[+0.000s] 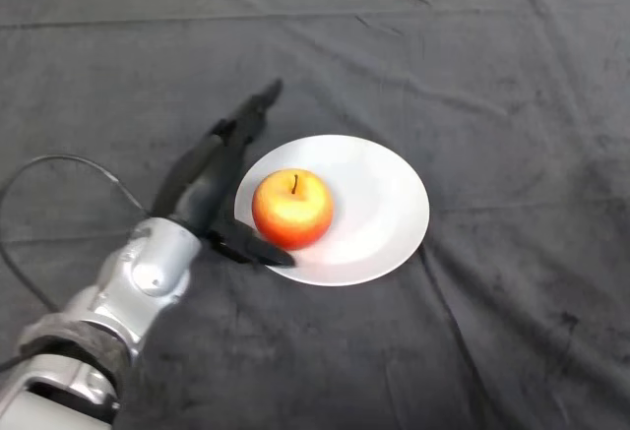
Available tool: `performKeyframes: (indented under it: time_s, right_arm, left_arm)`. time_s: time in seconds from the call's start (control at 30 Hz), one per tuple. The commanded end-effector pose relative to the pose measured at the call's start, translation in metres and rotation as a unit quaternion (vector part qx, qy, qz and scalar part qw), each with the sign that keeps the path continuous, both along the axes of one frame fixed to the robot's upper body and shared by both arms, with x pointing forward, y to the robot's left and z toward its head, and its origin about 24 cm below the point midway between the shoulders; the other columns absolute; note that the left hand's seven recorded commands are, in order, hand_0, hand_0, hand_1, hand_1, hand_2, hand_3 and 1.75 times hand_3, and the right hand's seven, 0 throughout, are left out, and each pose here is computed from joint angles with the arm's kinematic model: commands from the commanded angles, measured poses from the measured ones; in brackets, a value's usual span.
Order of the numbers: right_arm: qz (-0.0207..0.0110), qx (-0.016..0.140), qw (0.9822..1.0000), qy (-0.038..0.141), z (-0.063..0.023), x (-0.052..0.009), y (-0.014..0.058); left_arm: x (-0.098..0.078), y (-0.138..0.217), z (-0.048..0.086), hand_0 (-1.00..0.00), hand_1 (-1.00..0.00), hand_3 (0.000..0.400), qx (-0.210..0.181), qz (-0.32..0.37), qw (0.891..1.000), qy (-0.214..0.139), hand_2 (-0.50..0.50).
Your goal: Move the apple to the plate
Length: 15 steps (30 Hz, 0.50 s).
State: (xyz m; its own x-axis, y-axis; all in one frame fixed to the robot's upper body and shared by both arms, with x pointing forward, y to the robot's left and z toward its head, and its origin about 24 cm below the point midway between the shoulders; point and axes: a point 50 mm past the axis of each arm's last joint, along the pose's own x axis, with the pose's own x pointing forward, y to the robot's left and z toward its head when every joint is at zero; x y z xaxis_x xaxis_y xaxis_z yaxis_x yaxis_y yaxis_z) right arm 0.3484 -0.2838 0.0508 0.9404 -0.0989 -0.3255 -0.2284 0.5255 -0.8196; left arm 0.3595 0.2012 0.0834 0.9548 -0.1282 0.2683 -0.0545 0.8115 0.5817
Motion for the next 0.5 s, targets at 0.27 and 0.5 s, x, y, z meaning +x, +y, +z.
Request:
performKeyframes:
  time_s: [0.27,0.5]
  right_arm:
    - [-0.0063,-0.016,0.9998,-0.002,0.0036,-0.0019,-0.009]
    - [-0.0063,-0.016,0.9998,-0.002,0.0036,-0.0019,-0.009]
  left_arm:
    - [-0.01,0.072,0.026,0.0,0.0,0.0,-0.04,0.111,0.992,-0.053,0.0]
    - [-0.029,0.112,0.026,0.0,0.0,0.0,-0.059,0.19,0.978,-0.065,0.0]
